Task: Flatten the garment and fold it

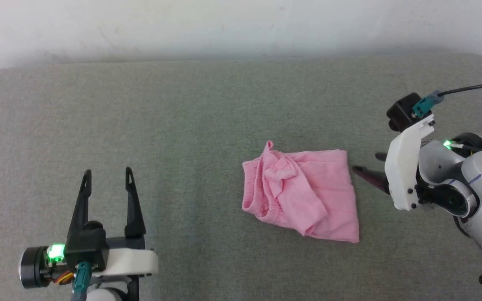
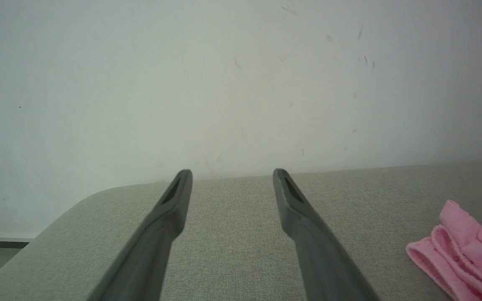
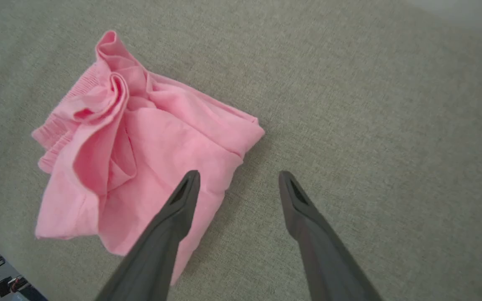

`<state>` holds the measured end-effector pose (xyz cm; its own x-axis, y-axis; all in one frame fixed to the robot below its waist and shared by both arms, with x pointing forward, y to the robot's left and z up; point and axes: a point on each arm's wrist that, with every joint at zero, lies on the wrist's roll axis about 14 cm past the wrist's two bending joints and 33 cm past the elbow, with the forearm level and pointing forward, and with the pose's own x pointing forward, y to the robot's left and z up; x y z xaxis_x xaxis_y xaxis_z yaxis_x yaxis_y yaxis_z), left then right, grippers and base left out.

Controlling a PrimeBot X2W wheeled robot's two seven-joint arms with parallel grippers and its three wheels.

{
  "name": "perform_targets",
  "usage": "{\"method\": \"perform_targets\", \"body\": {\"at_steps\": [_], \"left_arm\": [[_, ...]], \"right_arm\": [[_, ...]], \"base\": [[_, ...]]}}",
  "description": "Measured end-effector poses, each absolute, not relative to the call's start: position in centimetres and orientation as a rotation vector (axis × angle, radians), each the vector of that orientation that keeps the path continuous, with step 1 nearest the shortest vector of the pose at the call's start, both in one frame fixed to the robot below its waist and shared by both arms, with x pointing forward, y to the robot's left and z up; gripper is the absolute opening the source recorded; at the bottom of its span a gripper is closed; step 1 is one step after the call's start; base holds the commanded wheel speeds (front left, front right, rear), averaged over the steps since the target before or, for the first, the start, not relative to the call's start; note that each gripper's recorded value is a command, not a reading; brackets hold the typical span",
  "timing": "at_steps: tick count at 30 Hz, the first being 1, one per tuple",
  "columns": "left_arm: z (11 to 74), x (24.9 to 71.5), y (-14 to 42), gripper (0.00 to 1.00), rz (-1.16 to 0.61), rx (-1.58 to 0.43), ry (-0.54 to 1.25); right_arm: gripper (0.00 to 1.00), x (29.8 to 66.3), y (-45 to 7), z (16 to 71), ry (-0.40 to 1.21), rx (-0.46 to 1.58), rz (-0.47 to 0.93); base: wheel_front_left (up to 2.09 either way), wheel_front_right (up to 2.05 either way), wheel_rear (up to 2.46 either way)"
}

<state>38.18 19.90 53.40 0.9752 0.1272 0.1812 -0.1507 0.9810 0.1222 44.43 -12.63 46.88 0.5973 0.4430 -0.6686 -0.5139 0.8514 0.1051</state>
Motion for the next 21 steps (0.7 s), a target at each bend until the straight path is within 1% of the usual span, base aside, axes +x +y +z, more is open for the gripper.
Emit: {"method": "perform_targets", "body": {"at_steps": [3,8,10,14,17,18,19,21], "left_arm": [[53.3,38.7,20.0,1.0,0.145,0.133,-0.171],[53.0,39.7,20.4,1.0,0.162,0.129,-0.165],[52.8,39.9,20.7,1.0,0.174,0.129,-0.159],[52.1,40.0,21.5,1.0,0.201,0.135,-0.138],[51.6,39.9,22.1,1.0,0.218,0.142,-0.12],[51.5,39.8,22.3,1.0,0.224,0.145,-0.115],[51.4,39.8,22.5,1.0,0.229,0.147,-0.111],[51.3,39.7,22.7,1.0,0.236,0.149,-0.109]], "right_arm": [[1.0,43.9,-12.7,44.2,0.899,-0.084,0.562],[1.0,43.8,-10.6,40.9,1.038,0.08,0.586],[1.0,43.6,-9.4,39.7,1.074,0.119,0.606],[1.0,43.5,-8.2,37.7,1.12,0.112,0.63],[1.0,43.8,-7.5,37.1,1.121,0.112,0.651],[0.36,44.0,-7.3,37.0,1.114,0.103,0.659],[0.0,44.1,-7.2,37.0,1.105,0.092,0.667],[0.0,44.1,-6.8,37.3,1.079,0.083,0.681]], "base": [[0.0,0.0,0.0],[0.0,0.0,0.0],[0.0,0.0,0.0],[0.0,0.0,0.0],[0.0,0.0,0.0],[0.0,0.0,0.0],[0.0,0.0,0.0],[0.0,0.0,0.0]]}}
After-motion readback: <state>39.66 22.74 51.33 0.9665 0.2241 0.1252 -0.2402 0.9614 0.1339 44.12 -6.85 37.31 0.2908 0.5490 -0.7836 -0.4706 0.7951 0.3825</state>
